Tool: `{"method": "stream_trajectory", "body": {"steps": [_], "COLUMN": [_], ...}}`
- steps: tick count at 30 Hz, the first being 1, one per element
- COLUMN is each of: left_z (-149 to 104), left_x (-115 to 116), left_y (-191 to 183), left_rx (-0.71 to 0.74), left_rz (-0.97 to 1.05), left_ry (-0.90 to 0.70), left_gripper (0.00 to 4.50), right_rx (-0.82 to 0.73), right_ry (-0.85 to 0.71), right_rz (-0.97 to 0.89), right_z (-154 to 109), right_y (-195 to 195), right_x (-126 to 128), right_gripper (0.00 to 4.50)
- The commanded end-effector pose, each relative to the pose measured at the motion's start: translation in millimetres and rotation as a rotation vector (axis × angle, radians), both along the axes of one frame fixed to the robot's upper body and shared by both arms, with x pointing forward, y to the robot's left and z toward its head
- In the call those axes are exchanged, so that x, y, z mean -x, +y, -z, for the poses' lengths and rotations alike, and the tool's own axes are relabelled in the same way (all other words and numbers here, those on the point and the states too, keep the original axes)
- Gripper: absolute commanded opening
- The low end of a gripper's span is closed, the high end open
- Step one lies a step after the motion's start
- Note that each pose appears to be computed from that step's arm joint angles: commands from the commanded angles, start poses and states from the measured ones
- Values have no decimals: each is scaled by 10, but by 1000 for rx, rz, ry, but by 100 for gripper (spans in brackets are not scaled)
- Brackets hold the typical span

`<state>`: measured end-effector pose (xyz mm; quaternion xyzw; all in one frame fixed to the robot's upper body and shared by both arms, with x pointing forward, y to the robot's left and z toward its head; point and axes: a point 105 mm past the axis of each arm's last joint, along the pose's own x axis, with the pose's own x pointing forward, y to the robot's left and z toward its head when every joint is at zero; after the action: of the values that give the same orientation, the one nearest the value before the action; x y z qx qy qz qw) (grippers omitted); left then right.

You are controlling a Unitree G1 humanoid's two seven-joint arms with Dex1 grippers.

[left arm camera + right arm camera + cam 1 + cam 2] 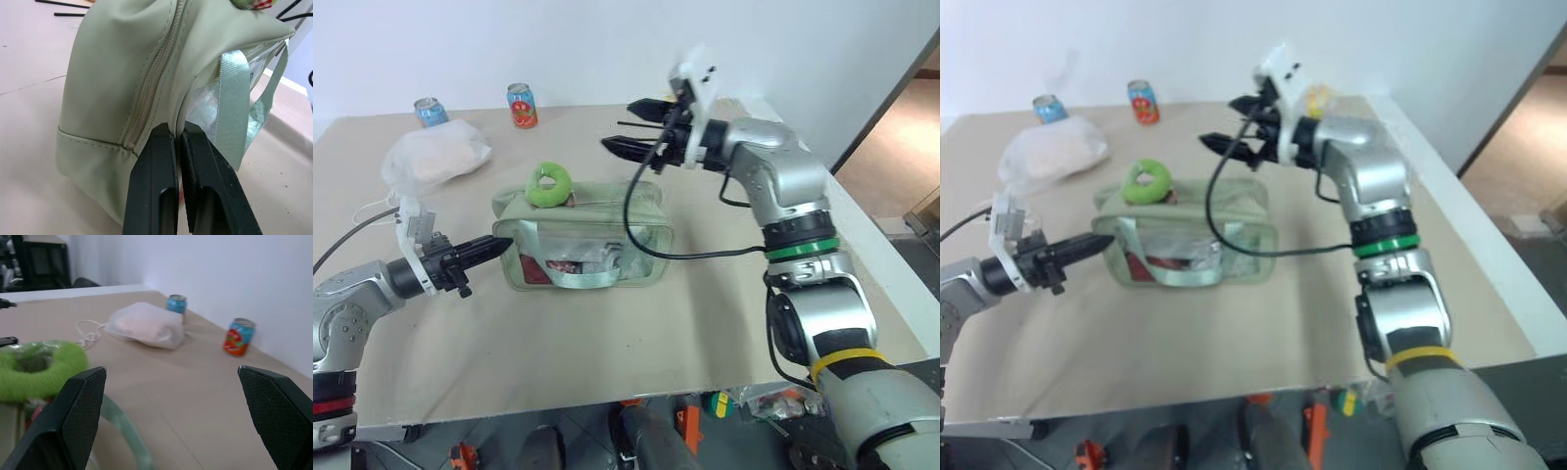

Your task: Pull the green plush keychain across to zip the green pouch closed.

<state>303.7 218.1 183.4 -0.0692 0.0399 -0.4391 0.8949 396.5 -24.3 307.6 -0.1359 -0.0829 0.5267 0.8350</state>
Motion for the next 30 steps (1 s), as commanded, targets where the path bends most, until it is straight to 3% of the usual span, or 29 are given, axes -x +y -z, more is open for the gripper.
{"method": "stream_trajectory", "body": {"steps": [1,9,16,17,19,28,30], "left_z": [58,86,98,97,97,129,138], "left_x": [31,41,38,38,43,49,42], "left_y": [-41,-52,-83,-83,-81,-94,-103], "left_rx": [-12,-8,-2,0,2,10,12], "left_rz": [12,14,16,15,13,10,14], "left_ry": [15,21,19,19,18,23,25], "left_gripper": [0,0,0,0,0,0,0], "right_rx": [57,161,203,206,210,218,222], "right_ry": [-67,-27,-12,-12,-14,-35,-40], "right_rz": [-93,-220,-218,-215,-213,-194,-176], "right_z": [-133,76,269,285,306,316,317], "right_y": [242,564,651,651,643,564,517], "right_x": [183,407,382,373,363,301,261], "right_gripper": [446,446,446,393,340,19,3]}}
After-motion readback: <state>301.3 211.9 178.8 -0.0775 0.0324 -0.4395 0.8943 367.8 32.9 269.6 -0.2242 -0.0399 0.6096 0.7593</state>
